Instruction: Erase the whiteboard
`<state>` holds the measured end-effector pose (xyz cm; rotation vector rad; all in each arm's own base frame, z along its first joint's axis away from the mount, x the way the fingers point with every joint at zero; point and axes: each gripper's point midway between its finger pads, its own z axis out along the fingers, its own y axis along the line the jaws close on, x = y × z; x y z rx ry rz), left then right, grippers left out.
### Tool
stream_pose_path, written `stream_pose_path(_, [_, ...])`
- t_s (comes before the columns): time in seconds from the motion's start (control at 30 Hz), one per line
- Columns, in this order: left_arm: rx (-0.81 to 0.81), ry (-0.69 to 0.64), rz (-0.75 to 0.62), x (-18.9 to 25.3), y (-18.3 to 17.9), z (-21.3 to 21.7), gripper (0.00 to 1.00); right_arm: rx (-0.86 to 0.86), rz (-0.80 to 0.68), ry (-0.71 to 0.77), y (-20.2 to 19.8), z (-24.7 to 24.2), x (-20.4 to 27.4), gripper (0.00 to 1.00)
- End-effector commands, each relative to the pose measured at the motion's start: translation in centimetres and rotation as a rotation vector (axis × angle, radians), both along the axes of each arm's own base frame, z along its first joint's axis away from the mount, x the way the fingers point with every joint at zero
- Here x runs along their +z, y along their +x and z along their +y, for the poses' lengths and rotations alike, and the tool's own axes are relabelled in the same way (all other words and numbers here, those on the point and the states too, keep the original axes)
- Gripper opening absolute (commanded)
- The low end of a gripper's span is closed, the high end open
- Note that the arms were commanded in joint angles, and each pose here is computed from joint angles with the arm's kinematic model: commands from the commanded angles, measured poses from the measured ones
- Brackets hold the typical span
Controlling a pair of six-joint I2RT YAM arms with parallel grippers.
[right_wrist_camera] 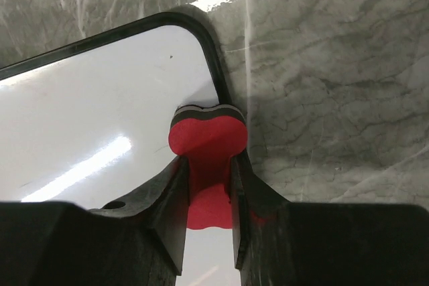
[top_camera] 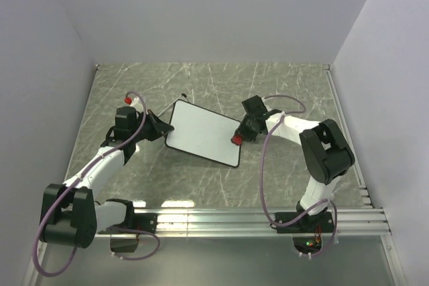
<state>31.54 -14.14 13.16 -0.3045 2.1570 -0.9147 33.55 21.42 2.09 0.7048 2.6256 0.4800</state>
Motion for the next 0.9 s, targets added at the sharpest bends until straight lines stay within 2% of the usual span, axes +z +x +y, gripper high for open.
stream_pose_path(0.0, [-0.001,0.021,-0.026,0.9,0.3,0.0,0.01,0.073,0.166,-0.081,-4.0,0.4,-4.4,0.00])
stream_pose_path(0.43, [-0.034,0.039,0.004,-0.2,0.5,-1.2,0.01,0.196,0.084,0.038,1.0,13.7,2.4,0.00])
stream_pose_path(0.57, [-0.040,0.031,0.000,-0.2,0.6,-1.5,0.01,0.237,0.075,0.091,1.2,16.4,3.5,0.00])
stream_pose_path(0.67, [-0.044,0.043,0.002,-0.4,0.7,-1.6,0.01,0.310,0.050,0.189,0.8,19.3,4.5,0.00])
stream_pose_path(0.73, [-0.042,0.049,0.001,-0.4,0.7,-1.5,0.01,0.307,0.056,0.172,0.8,19.2,4.2,0.00])
stream_pose_path(0.87, [-0.038,0.055,-0.001,-0.2,0.7,-1.3,0.01,0.252,0.096,0.139,0.6,15.9,2.1,0.00])
